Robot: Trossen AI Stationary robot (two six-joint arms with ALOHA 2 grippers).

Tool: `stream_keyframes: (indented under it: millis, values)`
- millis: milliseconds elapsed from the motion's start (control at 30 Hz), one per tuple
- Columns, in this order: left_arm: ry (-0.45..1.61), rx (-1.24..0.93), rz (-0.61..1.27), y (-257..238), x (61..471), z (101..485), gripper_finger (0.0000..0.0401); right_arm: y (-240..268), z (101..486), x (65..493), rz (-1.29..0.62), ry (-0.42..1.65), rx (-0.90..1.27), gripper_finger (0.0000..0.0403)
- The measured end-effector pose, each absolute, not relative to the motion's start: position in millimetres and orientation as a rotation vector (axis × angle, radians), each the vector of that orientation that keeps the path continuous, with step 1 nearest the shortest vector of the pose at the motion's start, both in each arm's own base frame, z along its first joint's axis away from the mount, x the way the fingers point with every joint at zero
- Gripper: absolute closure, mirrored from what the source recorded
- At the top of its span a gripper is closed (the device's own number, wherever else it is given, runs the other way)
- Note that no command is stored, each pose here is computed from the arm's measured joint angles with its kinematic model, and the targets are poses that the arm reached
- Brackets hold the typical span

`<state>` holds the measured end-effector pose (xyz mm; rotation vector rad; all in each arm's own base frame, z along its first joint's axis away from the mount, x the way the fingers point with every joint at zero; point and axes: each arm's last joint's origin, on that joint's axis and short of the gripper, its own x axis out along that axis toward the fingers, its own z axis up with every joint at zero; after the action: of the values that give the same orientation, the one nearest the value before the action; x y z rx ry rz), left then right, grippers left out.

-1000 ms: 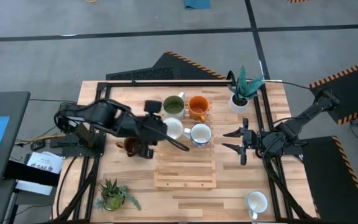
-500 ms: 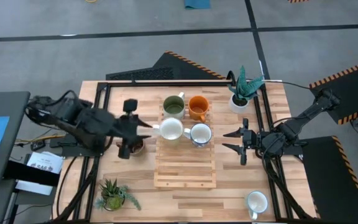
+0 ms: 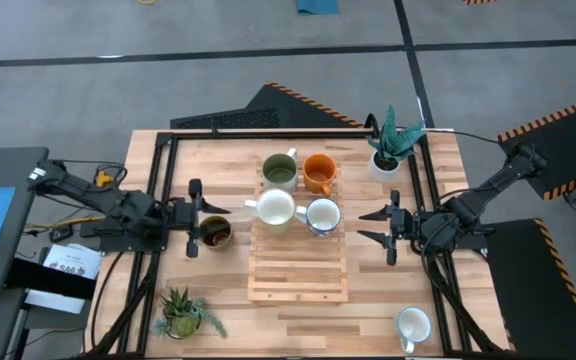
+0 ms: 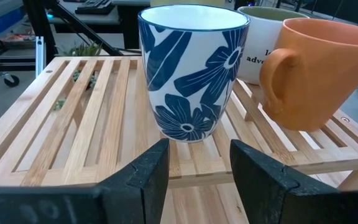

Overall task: Place coffee mugs
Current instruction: Put the brown mug on the shelf

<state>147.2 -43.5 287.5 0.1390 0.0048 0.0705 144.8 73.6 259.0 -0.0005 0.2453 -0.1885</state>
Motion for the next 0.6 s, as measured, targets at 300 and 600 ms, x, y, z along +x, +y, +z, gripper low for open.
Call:
stream_keyframes:
  millis: [300,600]
  values:
    - [0.192,0.083,0.082,-41.4,142.6,267.1,0.0277,73.6,258.9,144.8,-0.192,0.244,0.023,0.0209]
    - [0.528,-0.165,0.016,-46.2,141.9,265.7,0.0277,73.5,258.6,144.7,-0.193,0.246,0.022,0.0209]
